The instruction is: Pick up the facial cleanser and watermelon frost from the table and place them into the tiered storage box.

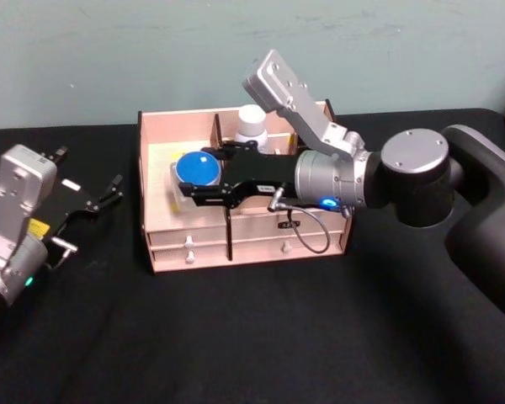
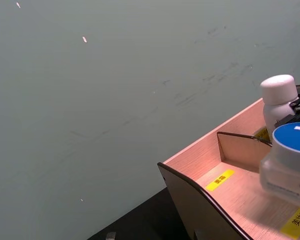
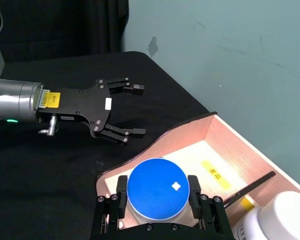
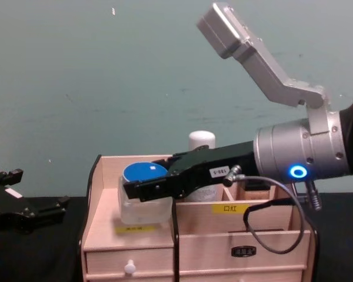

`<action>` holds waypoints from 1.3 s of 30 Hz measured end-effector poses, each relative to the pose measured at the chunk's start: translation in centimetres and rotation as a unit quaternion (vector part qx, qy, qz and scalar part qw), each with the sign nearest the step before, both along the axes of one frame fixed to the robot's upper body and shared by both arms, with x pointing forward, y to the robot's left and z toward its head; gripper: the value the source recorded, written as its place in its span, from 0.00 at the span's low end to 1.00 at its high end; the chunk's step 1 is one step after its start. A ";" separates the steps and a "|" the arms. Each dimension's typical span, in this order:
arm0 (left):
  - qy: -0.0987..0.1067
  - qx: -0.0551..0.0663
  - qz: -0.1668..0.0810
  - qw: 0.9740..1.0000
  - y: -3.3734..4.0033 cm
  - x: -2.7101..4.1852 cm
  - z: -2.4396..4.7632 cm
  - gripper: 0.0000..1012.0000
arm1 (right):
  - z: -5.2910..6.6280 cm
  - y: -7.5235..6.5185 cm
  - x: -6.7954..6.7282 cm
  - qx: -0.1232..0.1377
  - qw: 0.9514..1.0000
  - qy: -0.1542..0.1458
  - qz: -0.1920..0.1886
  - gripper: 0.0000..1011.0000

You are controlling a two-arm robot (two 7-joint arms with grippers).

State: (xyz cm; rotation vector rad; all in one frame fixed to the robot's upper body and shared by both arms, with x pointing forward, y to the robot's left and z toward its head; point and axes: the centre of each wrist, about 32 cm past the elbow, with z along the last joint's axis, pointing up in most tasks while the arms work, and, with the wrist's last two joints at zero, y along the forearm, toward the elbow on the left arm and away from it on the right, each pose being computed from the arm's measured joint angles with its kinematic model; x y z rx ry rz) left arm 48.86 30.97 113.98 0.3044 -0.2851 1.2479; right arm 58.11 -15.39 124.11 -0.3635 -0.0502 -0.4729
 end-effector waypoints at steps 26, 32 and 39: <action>0.000 0.000 0.000 1.000 0.00 0.00 0.00 1.00 | -0.7 1.1 1.9 -0.019 1.000 0.009 -0.004 0.72; 0.000 0.000 0.000 1.000 0.00 0.00 0.00 1.00 | -0.8 1.1 1.9 -0.018 1.000 0.013 -0.006 0.72; 0.000 0.000 0.000 1.000 0.00 0.00 0.00 1.00 | -0.8 1.1 1.9 -0.018 1.000 0.013 -0.006 0.72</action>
